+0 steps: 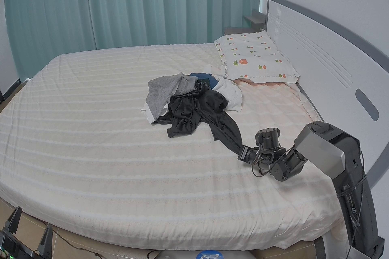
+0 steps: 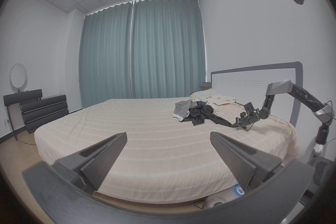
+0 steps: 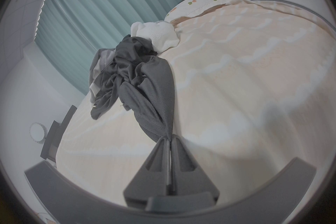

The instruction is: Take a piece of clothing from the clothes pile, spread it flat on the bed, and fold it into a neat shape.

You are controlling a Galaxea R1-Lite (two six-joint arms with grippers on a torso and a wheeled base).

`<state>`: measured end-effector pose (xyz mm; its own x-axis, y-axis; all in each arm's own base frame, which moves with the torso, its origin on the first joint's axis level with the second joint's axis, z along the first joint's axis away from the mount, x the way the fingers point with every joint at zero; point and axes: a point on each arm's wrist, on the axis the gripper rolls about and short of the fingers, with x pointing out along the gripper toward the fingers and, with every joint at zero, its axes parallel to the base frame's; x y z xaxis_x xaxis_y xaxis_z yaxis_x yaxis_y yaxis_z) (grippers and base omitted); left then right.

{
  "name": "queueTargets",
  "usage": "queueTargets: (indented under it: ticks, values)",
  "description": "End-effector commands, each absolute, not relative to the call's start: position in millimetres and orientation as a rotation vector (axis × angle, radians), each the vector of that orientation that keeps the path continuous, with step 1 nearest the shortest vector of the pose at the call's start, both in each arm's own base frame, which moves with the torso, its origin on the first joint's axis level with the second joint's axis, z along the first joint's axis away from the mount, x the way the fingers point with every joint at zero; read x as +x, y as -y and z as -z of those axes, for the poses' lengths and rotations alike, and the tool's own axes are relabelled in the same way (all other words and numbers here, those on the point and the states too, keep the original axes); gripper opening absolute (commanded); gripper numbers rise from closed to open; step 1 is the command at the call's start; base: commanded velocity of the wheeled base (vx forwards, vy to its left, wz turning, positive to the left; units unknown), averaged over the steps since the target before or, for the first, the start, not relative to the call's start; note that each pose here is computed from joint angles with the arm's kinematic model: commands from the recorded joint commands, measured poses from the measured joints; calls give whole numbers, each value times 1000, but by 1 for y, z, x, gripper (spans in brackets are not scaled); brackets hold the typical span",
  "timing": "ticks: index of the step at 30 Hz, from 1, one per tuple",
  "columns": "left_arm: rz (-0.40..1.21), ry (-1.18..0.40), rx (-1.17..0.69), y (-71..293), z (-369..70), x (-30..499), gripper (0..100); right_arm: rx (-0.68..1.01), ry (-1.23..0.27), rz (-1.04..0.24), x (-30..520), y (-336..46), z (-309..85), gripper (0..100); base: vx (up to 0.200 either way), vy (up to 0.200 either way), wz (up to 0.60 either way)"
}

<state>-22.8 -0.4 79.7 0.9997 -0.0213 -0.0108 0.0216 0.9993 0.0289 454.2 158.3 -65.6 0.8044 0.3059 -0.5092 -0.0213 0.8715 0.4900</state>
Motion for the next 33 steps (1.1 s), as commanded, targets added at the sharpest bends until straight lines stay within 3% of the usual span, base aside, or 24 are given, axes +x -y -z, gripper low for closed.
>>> queueTargets:
  ticks: [1, 16, 22, 23, 33]
  values:
    - [22, -10, 29, 0, -74, -23, 100, 469, -604, -245, 416, -153, 38, 0, 0, 0, 0]
    - [22, -12, 29, 0, -74, -23, 100, 345, -713, -421, 266, -119, 24, 0, 0, 0, 0]
    - [19, -10, 28, 0, -75, -23, 100, 313, -747, -440, 250, -119, 38, 0, 0, 0, 0]
    - [19, -10, 28, 0, -75, -23, 100, 314, -745, -442, 250, -119, 38, 100, 0, 0, 0]
    - [15, -12, 26, 0, -75, -23, 100, 435, -629, -413, 279, -120, 28, 100, 0, 0, 0]
